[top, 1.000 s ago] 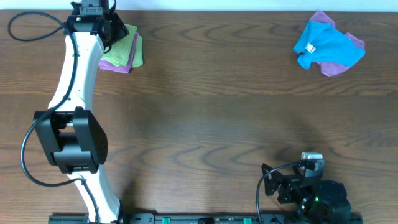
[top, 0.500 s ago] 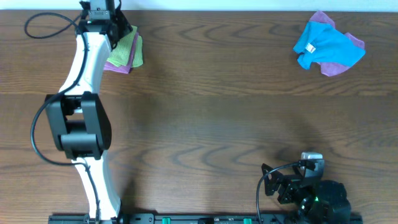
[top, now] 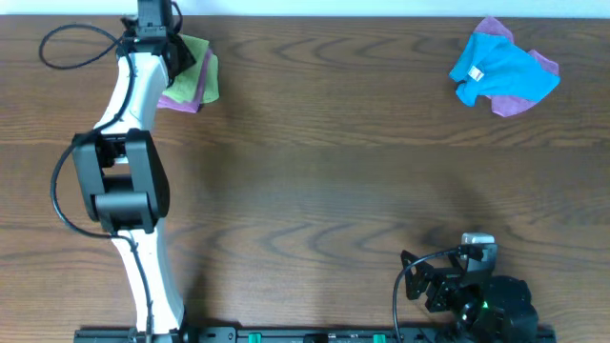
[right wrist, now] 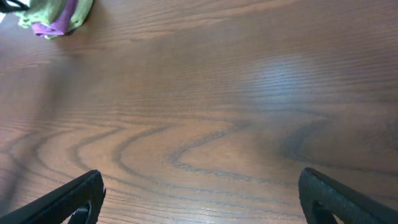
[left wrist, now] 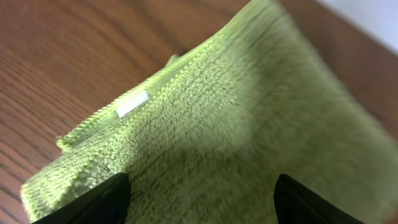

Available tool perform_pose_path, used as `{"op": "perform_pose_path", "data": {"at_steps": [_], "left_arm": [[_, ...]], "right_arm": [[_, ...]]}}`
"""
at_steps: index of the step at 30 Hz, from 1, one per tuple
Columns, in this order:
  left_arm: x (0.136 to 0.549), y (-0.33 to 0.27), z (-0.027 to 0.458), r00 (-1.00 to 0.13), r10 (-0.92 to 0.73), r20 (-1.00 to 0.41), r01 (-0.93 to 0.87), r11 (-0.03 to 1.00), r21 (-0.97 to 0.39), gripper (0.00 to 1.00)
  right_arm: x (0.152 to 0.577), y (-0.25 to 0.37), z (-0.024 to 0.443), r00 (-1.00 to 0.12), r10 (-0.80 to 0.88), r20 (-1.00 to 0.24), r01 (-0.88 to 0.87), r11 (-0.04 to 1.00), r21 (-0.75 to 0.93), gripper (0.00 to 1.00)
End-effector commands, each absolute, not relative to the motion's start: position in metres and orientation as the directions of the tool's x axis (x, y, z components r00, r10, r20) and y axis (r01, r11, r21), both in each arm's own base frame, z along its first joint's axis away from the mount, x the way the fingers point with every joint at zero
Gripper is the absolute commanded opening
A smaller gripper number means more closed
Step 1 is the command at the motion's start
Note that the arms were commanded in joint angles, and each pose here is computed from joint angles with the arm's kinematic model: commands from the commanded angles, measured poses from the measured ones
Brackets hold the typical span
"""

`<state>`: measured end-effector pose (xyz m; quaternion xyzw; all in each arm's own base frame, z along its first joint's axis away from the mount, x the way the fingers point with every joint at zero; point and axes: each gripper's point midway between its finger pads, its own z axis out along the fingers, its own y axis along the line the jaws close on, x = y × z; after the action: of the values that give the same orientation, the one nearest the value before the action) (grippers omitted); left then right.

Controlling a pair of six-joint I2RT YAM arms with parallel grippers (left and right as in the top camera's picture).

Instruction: Fold the cloth

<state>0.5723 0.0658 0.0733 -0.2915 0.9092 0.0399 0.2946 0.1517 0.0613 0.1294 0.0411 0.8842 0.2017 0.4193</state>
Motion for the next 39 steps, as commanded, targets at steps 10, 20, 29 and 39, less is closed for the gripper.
{"op": "perform_pose_path", "data": {"at_steps": [10,20,29,39], "left_arm": [[0.572,0.088,0.072,-0.645,-0.508,-0.57,-0.58,0.812,-0.066,0.76],[0.57,0.096,0.072,-0.643,-0.513,-0.569,-0.589,0.806,-0.06,0.82],[0.556,0.094,0.112,-0.699,-0.414,-0.583,-0.51,0.86,0.0,0.96],[0.532,0.088,0.219,-0.612,-0.4,-0.682,-0.489,0.869,-0.07,0.96]], "right_arm": [[0.153,0.058,0.129,-0.639,0.265,-0.722,-0.071,0.915,0.398,0.99],[0.153,0.058,0.129,-0.639,0.265,-0.722,-0.071,0.915,0.398,0.99],[0.153,0.058,0.129,-0.639,0.265,-0.722,-0.071,0.915,0.397,0.99],[0.153,0.058,0.129,-0.639,0.265,-0.722,-0.071,0.915,0.397,0.99]]}}
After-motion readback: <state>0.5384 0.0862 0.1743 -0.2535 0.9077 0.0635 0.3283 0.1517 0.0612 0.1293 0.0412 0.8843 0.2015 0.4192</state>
